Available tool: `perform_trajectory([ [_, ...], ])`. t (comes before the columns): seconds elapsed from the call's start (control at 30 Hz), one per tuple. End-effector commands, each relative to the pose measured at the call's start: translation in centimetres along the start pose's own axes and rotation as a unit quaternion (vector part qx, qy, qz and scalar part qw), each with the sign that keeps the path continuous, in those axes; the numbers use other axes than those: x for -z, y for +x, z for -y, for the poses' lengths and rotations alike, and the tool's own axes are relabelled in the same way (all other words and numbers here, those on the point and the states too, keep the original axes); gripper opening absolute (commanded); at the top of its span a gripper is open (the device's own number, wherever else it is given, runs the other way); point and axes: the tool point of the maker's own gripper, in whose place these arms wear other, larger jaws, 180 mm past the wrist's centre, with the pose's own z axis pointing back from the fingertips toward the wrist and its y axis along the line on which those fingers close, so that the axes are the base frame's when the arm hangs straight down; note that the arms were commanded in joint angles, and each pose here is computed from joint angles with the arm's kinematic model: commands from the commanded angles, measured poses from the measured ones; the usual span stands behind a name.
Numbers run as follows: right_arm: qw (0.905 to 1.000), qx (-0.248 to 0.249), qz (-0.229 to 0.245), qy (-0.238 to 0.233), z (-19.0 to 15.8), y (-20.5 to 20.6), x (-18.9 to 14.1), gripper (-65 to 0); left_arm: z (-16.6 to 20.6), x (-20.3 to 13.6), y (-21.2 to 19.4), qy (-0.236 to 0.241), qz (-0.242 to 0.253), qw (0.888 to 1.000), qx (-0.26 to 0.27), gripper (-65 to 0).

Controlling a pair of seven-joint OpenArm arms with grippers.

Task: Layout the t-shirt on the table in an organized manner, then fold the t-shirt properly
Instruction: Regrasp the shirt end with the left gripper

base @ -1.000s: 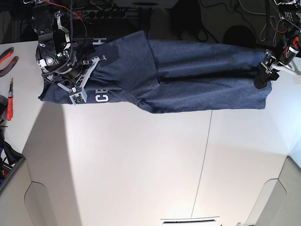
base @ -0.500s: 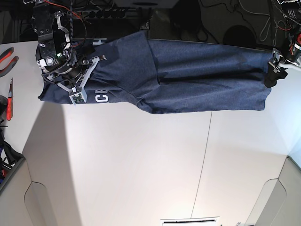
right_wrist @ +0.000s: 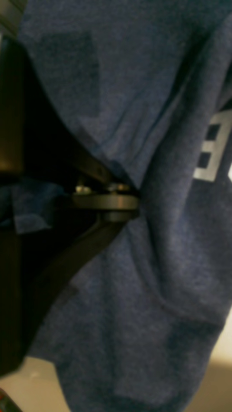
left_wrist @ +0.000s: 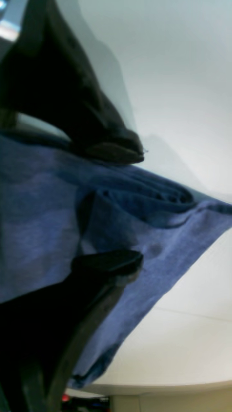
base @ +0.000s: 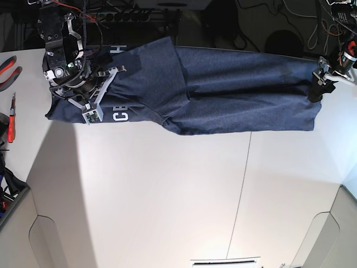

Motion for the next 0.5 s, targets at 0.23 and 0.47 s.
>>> perform_trajectory([
  [0.23,0.9998,-0.002,-0.019,-0.010,0.7,-0.8,-0.1,-65.0,1.1,0.6,0.1,-0.015,-0.009,1.000,0.021,-19.5],
  [0.47,0.9998,-0.002,-0.019,-0.010,0.7,-0.8,-0.1,-65.0,1.5,0.5,-0.2,-0.028,-0.018,0.999,0.004,-19.8],
])
